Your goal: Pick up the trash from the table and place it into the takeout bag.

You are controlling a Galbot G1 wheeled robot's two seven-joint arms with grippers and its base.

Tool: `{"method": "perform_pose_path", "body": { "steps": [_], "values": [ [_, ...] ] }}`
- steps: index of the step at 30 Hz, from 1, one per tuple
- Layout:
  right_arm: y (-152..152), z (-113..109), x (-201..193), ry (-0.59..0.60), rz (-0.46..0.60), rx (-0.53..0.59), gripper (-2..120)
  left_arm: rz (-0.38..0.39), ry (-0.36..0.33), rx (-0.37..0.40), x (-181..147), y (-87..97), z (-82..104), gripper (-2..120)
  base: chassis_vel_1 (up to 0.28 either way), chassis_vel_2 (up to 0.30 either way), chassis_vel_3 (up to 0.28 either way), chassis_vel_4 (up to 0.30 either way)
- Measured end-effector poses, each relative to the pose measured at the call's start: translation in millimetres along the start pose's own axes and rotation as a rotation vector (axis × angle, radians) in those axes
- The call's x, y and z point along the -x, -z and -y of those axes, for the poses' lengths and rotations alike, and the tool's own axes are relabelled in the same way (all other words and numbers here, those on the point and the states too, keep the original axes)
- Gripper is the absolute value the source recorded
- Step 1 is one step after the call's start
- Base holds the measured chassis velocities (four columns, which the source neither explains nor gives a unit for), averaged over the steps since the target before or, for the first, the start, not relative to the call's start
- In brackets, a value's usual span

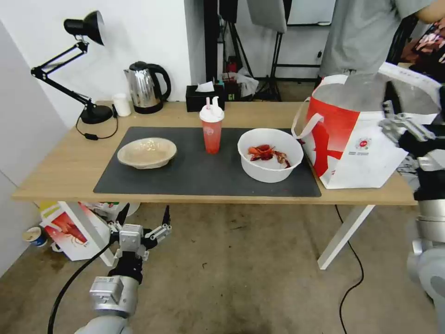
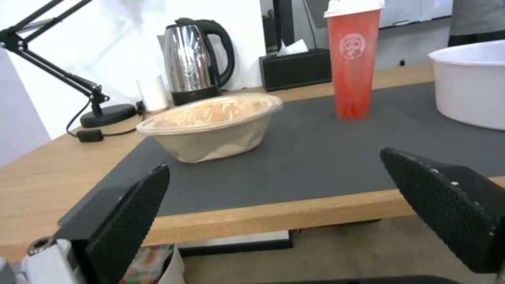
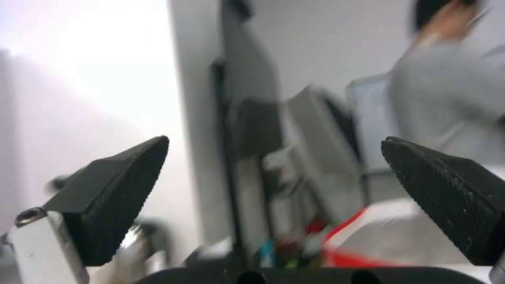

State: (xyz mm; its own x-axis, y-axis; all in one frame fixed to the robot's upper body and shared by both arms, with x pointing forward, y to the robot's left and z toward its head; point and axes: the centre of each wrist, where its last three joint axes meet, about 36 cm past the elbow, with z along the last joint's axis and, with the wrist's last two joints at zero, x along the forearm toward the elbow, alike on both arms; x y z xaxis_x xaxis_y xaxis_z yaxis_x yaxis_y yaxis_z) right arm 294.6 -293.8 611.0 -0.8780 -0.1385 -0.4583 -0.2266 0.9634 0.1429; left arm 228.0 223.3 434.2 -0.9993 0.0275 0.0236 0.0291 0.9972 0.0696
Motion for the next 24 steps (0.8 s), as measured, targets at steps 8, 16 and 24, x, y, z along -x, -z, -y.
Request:
{"method": "perform_pose_path", "body": {
  "steps": [8, 16, 24],
  "values": [
    [1.5, -2.4, 4.9, 0.046, -0.063, 0.029, 100, 0.000, 0.000, 0.000, 0.0, 0.0, 0.0, 100, 0.000, 0.000, 0.000, 0.000],
    [2.9, 5.9, 33.7, 0.179, -0.199, 0.067, 100, 0.000, 0.000, 0.000, 0.0, 0.0, 0.0, 100, 0.000, 0.000, 0.000, 0.000],
    [7.1, 14.5, 59.8, 0.281, -0.336, 0.073, 100, 0.000, 0.000, 0.000, 0.0, 0.0, 0.0, 100, 0.000, 0.000, 0.000, 0.000]
  ]
}}
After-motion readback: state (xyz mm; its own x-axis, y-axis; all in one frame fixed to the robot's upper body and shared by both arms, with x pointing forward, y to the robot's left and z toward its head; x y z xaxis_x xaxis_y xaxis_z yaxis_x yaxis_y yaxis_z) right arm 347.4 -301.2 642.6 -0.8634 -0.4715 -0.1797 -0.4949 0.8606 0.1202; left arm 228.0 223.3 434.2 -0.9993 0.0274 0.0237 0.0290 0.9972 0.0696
